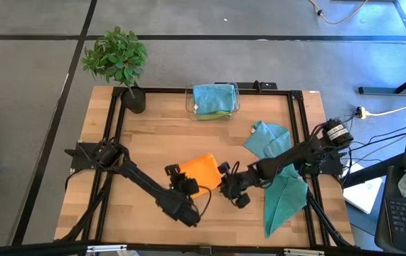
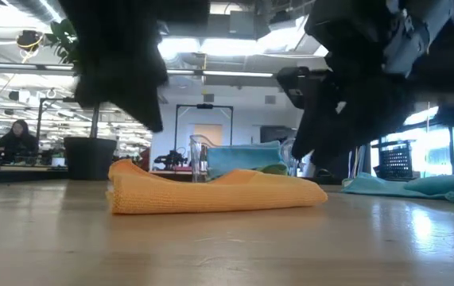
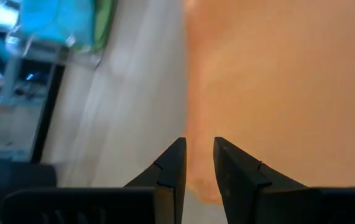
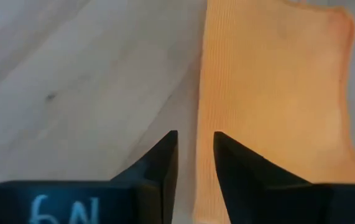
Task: Fold microfiber towels
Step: Put the folded orange microfiber towel into the transparent bin
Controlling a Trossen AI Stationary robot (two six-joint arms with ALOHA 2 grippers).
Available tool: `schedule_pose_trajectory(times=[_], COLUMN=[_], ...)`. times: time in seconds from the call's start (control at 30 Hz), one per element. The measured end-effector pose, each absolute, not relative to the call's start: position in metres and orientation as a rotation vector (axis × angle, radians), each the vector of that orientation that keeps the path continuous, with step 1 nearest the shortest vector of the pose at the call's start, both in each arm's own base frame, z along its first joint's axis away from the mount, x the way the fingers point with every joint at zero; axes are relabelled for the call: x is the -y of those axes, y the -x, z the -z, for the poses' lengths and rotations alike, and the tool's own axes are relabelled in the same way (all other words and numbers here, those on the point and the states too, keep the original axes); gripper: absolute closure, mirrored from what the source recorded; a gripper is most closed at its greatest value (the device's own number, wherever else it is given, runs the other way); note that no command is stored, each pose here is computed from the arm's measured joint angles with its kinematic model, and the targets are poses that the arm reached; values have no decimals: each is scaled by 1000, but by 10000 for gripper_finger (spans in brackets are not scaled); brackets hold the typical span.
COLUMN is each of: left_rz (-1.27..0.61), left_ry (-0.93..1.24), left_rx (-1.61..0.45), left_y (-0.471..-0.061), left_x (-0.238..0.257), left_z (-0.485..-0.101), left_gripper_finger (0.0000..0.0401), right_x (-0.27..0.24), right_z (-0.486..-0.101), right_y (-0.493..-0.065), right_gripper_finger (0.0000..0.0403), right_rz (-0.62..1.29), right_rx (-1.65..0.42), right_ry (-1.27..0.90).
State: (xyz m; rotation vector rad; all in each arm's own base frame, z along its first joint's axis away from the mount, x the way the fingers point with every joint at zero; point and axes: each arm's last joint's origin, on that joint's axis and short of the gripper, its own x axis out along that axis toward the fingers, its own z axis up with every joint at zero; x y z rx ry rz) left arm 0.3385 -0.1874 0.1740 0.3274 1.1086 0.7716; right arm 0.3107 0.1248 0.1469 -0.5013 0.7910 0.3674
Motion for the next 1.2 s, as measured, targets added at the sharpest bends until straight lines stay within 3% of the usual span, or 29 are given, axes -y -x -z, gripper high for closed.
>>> schedule_pose_trajectory(times=[0.13,0.4,0.57,0.77,0.97,1.1,1.2], left_rz=[-820,-848,-816,-794,-804,-793,-787], left_ry=[-316,-287,-264,-257,-255,-246,-244], left_rx=[-1166,-1230,-1259,-1229,-1186,-1170,-1164], left_y=[-337,-335,-332,-328,-326,-327,-327], left_x=[171,158,167,186,195,198,200], left_z=[-160,-149,-156,-179,-199,-206,-211], left_gripper_finger=[328,328,329,329,329,329,329], right_x=[-127,-128,-127,-117,-96,-84,-77], right_z=[-133,-113,-107,-98,-95,-96,-105], right_y=[-319,-343,-350,-353,-360,-363,-363], right_gripper_finger=[289,172,150,200,289,374,390], right_rz=[-349,-227,-172,-174,-226,-225,-165], right_rx=[-759,-800,-808,-838,-847,-856,-875], right_ry=[591,662,680,660,582,578,676])
